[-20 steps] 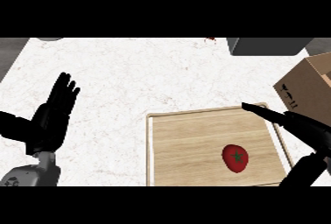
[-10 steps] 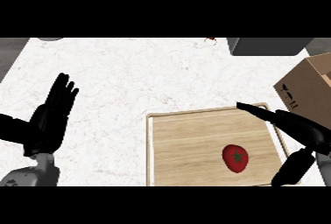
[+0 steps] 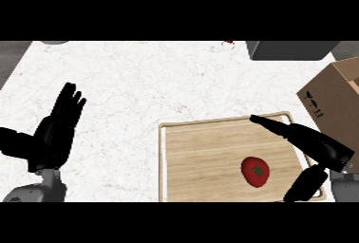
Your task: Pick the tomato from the tray and place it in the cardboard box
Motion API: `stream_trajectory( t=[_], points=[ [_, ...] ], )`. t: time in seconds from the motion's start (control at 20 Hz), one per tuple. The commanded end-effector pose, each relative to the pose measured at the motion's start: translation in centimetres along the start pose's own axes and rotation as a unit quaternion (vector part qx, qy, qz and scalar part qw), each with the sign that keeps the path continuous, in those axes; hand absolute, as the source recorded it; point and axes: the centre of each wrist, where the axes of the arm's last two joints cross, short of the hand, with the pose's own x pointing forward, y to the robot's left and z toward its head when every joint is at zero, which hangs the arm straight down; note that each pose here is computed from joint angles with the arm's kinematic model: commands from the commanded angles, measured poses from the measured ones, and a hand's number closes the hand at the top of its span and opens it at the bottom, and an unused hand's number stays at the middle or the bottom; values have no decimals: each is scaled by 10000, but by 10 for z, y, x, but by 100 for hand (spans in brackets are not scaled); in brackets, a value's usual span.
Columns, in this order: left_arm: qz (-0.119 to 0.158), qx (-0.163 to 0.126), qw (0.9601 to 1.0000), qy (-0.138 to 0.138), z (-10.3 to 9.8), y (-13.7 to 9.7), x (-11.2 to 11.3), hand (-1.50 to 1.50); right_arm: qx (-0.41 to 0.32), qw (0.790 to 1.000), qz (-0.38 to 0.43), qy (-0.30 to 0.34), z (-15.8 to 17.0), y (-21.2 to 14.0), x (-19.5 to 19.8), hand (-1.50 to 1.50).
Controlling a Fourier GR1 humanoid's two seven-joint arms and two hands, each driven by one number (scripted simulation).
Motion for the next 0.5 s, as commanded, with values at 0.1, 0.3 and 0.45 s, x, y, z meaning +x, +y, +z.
stream_trajectory(
  t=[0.1, 0.3, 0.45],
  points=[
    [77, -16, 9999, 121, 1, -3, 1, 0, 94, 9999, 103, 62, -7, 14, 1, -150],
    [3, -14, 10000, -24, -16, -11, -13, 0, 98, 9999, -40, -42, -10, 17, -26, -150],
    [37, -3, 10000, -43, -7, 7, 15, 0, 268, 9996, 51, -28, -9, 27, -13, -150]
  ],
)
